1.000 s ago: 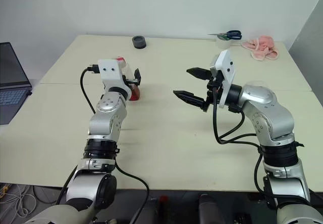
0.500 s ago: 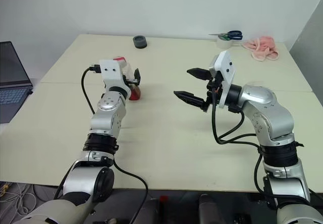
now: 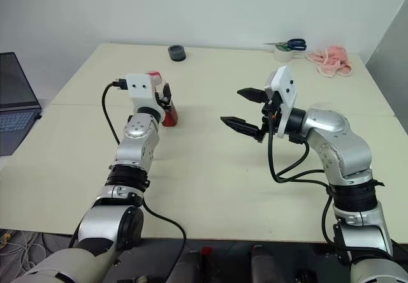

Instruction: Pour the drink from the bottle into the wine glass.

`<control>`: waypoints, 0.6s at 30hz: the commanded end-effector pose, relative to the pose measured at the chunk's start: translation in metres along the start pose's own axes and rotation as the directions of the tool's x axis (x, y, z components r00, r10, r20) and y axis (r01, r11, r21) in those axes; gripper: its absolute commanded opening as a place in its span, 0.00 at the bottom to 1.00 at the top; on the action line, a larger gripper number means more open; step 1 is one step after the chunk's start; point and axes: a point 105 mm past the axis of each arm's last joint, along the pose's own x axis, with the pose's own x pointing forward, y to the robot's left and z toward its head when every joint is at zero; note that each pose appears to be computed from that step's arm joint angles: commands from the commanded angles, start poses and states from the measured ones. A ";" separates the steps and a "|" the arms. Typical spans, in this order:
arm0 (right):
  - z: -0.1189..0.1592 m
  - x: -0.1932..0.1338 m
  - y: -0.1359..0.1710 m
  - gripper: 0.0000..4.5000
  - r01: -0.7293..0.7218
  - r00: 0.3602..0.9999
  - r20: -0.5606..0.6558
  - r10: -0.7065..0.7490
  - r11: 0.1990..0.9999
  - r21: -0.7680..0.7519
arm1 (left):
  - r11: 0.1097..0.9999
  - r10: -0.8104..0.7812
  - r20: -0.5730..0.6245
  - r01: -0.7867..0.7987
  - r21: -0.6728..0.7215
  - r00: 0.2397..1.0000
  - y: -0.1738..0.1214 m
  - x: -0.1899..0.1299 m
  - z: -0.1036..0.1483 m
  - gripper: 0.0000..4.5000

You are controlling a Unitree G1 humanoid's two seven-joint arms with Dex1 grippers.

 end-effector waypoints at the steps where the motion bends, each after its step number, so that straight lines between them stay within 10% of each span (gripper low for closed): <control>1: 0.013 -0.001 0.005 1.00 -0.018 0.999 0.027 0.020 0.999 -0.051 | 1.000 -0.001 0.062 -0.001 0.023 0.998 0.003 0.004 0.019 0.48; 7: 0.014 -0.002 -0.016 1.00 0.129 0.989 -0.057 -0.133 0.989 -0.073 | 0.977 -0.213 0.103 0.210 0.038 0.972 -0.015 -0.010 0.035 0.48; 12: 0.031 0.005 0.003 1.00 0.069 0.997 -0.038 -0.070 0.998 -0.009 | 0.757 -0.653 0.080 0.652 0.049 0.753 -0.075 -0.063 0.054 0.48; 18: 0.037 0.020 0.021 1.00 0.056 0.998 -0.029 -0.055 0.997 0.051 | 0.616 -0.788 0.031 0.787 0.037 0.615 -0.093 -0.093 0.047 0.48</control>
